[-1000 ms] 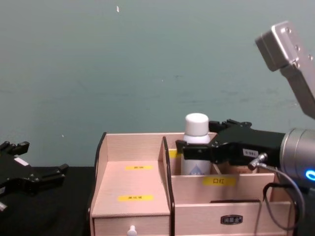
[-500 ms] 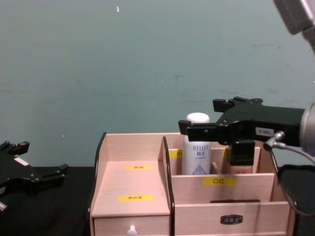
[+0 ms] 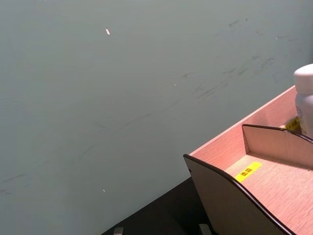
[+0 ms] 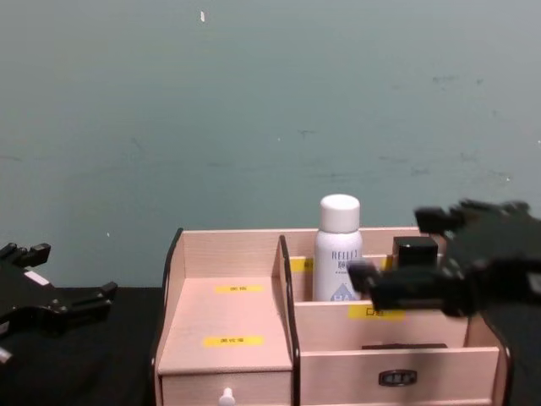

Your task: Pick up the facial cleanser and watermelon frost from the table and place them into the tiered storage box.

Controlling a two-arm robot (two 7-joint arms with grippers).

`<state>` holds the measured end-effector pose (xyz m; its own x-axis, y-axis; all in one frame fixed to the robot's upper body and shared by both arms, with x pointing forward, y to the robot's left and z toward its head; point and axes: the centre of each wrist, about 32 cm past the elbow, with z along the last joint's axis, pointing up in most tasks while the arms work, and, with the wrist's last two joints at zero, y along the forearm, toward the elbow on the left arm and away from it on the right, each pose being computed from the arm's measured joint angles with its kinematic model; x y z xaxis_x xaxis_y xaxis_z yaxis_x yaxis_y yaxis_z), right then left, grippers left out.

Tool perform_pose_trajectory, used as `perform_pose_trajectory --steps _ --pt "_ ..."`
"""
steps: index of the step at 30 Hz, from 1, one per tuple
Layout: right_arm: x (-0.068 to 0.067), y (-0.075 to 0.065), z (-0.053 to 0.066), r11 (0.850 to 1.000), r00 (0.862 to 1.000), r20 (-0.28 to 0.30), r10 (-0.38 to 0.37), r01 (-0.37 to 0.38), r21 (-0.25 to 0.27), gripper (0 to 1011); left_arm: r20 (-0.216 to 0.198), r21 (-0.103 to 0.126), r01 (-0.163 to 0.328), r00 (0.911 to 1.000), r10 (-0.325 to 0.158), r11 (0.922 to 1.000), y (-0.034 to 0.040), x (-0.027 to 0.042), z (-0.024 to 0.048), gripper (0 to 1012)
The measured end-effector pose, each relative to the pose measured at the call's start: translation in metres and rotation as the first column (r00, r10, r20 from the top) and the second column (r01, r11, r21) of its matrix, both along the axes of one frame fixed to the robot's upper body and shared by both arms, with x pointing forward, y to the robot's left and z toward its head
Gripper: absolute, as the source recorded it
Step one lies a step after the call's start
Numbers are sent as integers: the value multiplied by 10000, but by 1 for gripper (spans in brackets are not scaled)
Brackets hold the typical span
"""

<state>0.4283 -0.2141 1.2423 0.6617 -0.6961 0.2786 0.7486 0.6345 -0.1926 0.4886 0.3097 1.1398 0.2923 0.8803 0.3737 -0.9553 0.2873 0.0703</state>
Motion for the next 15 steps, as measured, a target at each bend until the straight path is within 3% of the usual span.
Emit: perform_pose_trajectory --steps 7,15 --pt "-491 -47 -109 9953 9906 -978 -962 945 -218 1002 0 0 0 10000 0 10000 0 0 0 1001" --pt "-833 -42 -220 9871 9729 -1669 -1603 1581 -270 1003 0 0 0 10000 0 10000 0 0 0 1001"
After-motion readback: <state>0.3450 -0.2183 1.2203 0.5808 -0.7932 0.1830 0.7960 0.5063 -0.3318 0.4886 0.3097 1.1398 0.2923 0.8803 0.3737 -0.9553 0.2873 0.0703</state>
